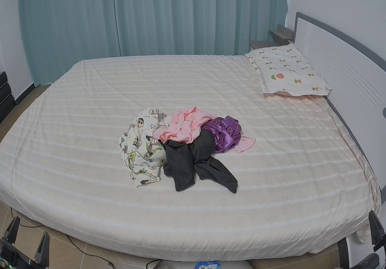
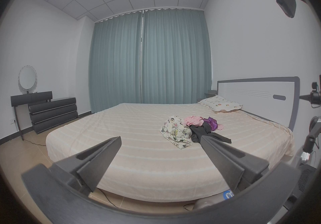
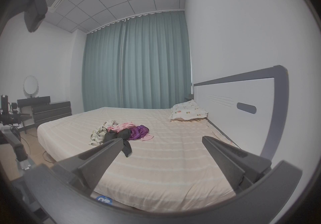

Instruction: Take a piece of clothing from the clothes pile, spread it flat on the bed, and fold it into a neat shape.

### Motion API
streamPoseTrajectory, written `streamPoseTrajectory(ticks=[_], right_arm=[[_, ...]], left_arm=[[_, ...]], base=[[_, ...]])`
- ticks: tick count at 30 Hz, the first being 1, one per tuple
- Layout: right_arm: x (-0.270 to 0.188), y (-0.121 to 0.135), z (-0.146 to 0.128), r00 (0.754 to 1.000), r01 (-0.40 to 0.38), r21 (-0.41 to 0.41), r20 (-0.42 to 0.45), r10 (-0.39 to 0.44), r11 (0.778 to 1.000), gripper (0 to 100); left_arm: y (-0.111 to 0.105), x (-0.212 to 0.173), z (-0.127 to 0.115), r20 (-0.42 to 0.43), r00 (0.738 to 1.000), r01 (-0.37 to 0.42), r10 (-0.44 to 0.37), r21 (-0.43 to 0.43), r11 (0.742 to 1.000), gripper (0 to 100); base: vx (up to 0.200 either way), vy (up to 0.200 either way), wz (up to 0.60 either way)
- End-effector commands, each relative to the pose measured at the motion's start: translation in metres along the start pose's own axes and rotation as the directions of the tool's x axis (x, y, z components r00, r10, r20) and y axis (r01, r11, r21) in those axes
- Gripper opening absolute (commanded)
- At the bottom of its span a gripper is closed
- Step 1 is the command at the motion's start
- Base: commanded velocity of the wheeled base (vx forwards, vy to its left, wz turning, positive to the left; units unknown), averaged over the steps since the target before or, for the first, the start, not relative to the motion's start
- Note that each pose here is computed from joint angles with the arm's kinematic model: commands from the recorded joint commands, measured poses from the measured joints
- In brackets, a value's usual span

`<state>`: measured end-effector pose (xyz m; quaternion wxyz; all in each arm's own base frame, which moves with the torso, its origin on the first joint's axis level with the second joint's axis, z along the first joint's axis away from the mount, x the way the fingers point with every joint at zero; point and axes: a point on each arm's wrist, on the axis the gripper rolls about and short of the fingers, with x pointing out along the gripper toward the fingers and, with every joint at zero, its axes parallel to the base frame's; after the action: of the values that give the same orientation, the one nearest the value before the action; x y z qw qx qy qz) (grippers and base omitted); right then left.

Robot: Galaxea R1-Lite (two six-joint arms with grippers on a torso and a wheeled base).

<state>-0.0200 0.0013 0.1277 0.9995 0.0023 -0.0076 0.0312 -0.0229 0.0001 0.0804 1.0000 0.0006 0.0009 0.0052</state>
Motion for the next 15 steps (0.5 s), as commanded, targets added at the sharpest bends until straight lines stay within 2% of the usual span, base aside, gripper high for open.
streamPoseTrajectory(ticks=[1,2,3,5,6,7,9,11,13,15], right_arm=[[0.09,0.0,0.03,0.898,-0.116,0.142,-0.408,0.165,0.983,100],[0.099,0.0,0.029,0.886,-0.112,0.163,-0.431,0.173,0.98,100],[0.122,0.003,0.026,0.859,-0.114,0.204,-0.471,0.199,0.972,100],[0.148,0.009,0.021,0.836,-0.134,0.232,-0.495,0.236,0.963,100],[0.153,0.01,0.02,0.835,-0.139,0.234,-0.495,0.241,0.962,100],[0.178,0.016,0.012,0.821,-0.136,0.245,-0.515,0.248,0.96,100],[0.208,0.028,-0.001,0.808,-0.134,0.25,-0.533,0.251,0.959,100],[0.224,0.039,-0.008,0.801,-0.14,0.259,-0.537,0.263,0.956,100],[0.253,0.067,-0.025,0.781,-0.125,0.312,-0.555,0.287,0.942,100],[0.26,0.074,-0.029,0.774,-0.123,0.326,-0.559,0.296,0.937,100]], left_arm=[[0.0,0.0,-0.005,-0.004,1.0,-0.002,0.002,0.0,1.0,100],[0.0,0.0,-0.005,-0.006,1.0,0.0,0.0,0.0,1.0,100],[0.0,0.0,-0.005,-0.004,1.0,0.0,0.0,0.0,1.0,100],[0.0,0.0,-0.005,-0.006,1.0,0.0,0.0,0.0,1.0,100],[0.0,0.0,-0.005,-0.006,1.0,-0.002,0.002,0.0,1.0,100],[0.0,0.0,-0.005,-0.006,1.0,-0.002,0.002,0.0,1.0,100],[0.0,0.0,-0.005,-0.006,1.0,0.0,0.0,0.002,1.0,100],[0.0,0.0,-0.005,-0.004,1.0,-0.002,0.002,0.002,1.0,100],[0.0,0.0,-0.005,-0.003,1.0,0.003,-0.003,0.006,1.0,100],[0.0,0.0,-0.005,-0.004,1.0,0.001,-0.001,0.006,1.0,100]], base=[[0.0,0.0,0.0],[0.0,0.0,0.0],[0.0,0.0,0.0],[0.0,0.0,0.0],[0.0,0.0,0.0],[0.0,0.0,0.0],[0.0,0.0,0.0],[0.0,0.0,0.0],[0.0,0.0,0.0],[0.0,0.0,0.0]])
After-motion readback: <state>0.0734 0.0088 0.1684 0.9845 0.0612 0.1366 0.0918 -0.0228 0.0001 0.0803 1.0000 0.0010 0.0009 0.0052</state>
